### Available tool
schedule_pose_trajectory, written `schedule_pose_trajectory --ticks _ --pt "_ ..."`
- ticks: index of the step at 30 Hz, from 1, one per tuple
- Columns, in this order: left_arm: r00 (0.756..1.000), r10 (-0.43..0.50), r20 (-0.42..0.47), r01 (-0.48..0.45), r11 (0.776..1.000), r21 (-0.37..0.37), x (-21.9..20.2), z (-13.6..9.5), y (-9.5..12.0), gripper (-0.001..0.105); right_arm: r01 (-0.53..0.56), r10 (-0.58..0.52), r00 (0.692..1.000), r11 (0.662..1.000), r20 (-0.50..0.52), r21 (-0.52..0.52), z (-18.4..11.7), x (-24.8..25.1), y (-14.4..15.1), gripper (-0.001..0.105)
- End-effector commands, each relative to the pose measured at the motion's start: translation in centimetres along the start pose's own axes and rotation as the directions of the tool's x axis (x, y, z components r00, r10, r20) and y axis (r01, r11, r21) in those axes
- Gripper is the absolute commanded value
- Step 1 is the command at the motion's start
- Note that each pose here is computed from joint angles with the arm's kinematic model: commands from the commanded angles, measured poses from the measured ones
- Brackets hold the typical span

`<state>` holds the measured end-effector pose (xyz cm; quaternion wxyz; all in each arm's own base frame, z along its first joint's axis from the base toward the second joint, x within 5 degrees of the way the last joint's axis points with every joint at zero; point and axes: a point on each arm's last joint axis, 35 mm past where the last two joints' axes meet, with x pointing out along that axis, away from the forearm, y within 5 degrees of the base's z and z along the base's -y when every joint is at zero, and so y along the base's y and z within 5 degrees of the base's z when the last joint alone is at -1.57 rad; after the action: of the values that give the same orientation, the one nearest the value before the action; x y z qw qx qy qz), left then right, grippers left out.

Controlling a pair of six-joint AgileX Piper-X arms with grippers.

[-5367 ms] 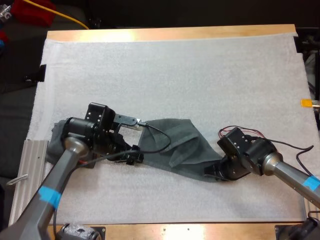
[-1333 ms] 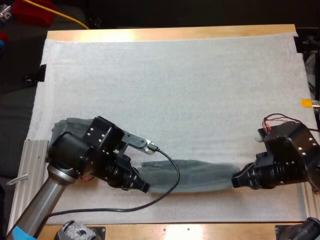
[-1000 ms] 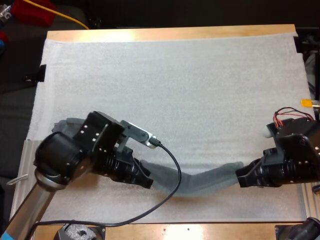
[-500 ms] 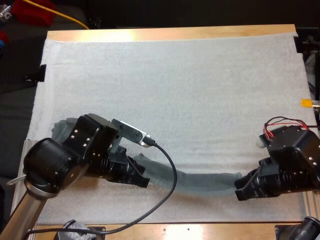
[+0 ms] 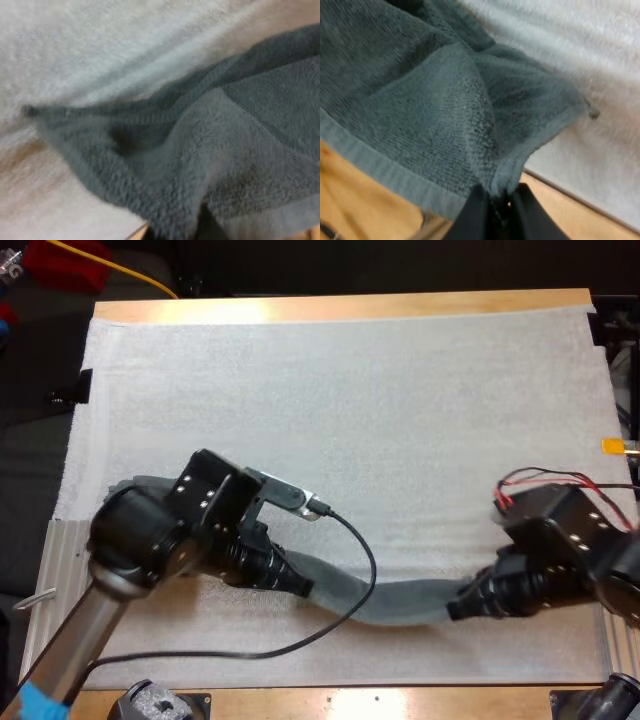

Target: Pick towel from pile, fold and stack

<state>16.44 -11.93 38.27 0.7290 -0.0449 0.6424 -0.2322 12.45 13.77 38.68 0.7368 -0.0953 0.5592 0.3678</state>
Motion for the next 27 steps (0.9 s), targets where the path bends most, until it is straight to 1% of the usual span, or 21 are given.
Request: schedule_pose_trajectory --ticks 1,2,3,6,9,14,21,23,27 --pt "0.998 0.054 -0.027 -0.054 0.998 0.021 0.4 0.1 0.2 0.0 0.022 -0.022 1.0 1.0 0.021 -0.004 0.7 0.4 0.0 0.001" --pt "0.996 0.086 -0.029 -0.085 0.996 0.021 0.7 0.4 0.4 0.0 0.038 -0.038 0.999 0.999 0.021 -0.003 1.2 1.0 -0.1 0.001" --pt "0.995 0.097 -0.03 -0.096 0.995 0.018 0.8 0.6 0.5 0.0 0.045 -0.045 0.999 0.999 0.018 -0.002 1.5 1.3 -0.2 0.001" --pt "0.992 0.114 -0.051 -0.114 0.993 0.012 1.5 1.5 1.2 0.0 0.059 -0.059 0.998 0.998 -0.005 0.002 2.4 2.6 -0.4 0.001" --pt "0.989 0.13 -0.071 -0.131 0.991 -0.009 2.0 2.5 2.5 0.0 0.082 -0.082 0.996 0.997 -0.028 0.009 3.5 4.1 -0.7 0.001" --pt "0.986 0.12 -0.115 -0.125 0.992 -0.033 3.2 4.2 4.6 0.0 0.131 -0.13 0.991 0.99 -0.022 0.044 5.3 6.1 -2.1 0.001" --pt "0.981 0.126 -0.145 -0.134 0.99 -0.053 5.2 6.4 6.9 0.0 0.148 -0.15 0.989 0.983 0.004 0.112 7.0 7.7 -4.4 0.001" --pt "0.982 0.107 -0.158 -0.118 0.991 -0.061 6.1 7.2 7.7 0.0 0.145 -0.148 0.989 0.98 0.013 0.134 7.6 8.4 -5.1 0.001" --pt "0.978 0.099 -0.185 -0.115 0.99 -0.077 7.6 8.3 9.0 0.0 0.151 -0.156 0.988 0.972 0.015 0.182 8.4 9.5 -6.2 0.001"
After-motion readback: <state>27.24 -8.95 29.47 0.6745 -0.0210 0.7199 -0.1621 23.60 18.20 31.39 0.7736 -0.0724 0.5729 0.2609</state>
